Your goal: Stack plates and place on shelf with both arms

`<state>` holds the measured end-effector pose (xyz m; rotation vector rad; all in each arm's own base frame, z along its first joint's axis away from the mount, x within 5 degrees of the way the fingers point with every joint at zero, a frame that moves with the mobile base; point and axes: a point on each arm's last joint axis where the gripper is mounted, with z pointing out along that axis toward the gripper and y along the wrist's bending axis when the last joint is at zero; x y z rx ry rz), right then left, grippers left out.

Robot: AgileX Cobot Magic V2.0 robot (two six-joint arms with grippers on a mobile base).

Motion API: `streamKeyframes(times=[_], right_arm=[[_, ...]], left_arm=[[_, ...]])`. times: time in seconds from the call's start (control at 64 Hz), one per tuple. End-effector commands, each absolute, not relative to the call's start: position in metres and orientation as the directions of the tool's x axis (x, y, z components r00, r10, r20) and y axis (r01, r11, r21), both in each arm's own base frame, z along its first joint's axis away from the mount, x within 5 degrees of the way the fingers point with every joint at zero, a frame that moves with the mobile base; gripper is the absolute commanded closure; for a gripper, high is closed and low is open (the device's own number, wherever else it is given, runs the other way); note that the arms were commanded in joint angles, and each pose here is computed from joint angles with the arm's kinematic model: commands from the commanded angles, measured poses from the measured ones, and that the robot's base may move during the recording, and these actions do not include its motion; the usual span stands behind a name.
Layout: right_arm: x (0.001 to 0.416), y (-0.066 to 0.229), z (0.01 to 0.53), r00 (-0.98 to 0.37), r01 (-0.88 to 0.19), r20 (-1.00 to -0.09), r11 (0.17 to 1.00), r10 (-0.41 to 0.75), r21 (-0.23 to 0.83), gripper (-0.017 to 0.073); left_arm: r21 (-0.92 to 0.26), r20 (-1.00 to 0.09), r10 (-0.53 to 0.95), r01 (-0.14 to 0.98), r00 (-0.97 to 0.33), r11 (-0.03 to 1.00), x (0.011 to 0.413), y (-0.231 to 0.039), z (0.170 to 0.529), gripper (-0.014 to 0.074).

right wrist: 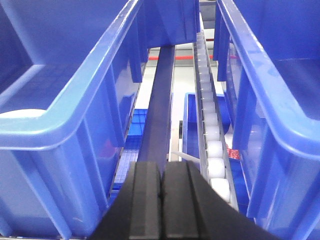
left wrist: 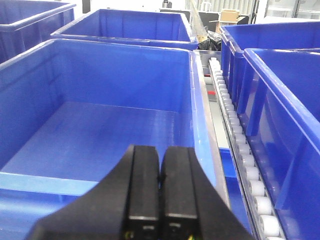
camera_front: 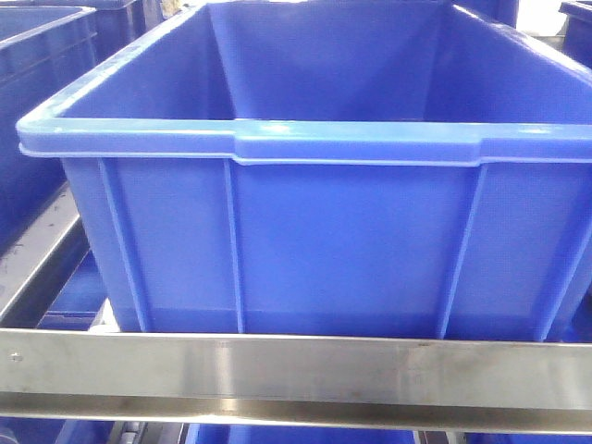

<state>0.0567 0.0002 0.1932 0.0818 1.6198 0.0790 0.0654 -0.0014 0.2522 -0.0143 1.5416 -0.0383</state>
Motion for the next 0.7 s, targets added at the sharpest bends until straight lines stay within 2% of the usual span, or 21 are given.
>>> streamKeyframes(times=[0.0, 0.39, 0.531, 0.687], right_arm=[[0.055, 0.0, 0.202, 0.051, 0.005, -0.996, 0.997, 0.079, 0.079, 0.051], [0.055, 0.0, 0.202, 0.051, 0.005, -0.996, 0.997, 0.079, 0.079, 0.051], [0.055, 0.0, 0.202, 0.051, 0.005, -0.996, 0.997, 0.079, 0.079, 0.051], [0.055, 0.0, 0.202, 0.051, 0.005, -0.996, 0.997, 0.079, 0.079, 0.051]], left_arm=[[-0.044, -0.991, -0.044, 0.002, 0.128, 0.999, 0.065, 0.0, 0.269, 0.0513], [-0.04, -0.991, -0.039, -0.001, 0.131, 0.999, 0.065, 0.001, 0.269, 0.0513], [0.091, -0.987, 0.095, -0.035, 0.127, 0.995, 0.064, 0.002, 0.268, 0.0513], [0.075, -0.988, 0.079, -0.036, 0.129, 0.997, 0.061, 0.002, 0.256, 0.0513]])
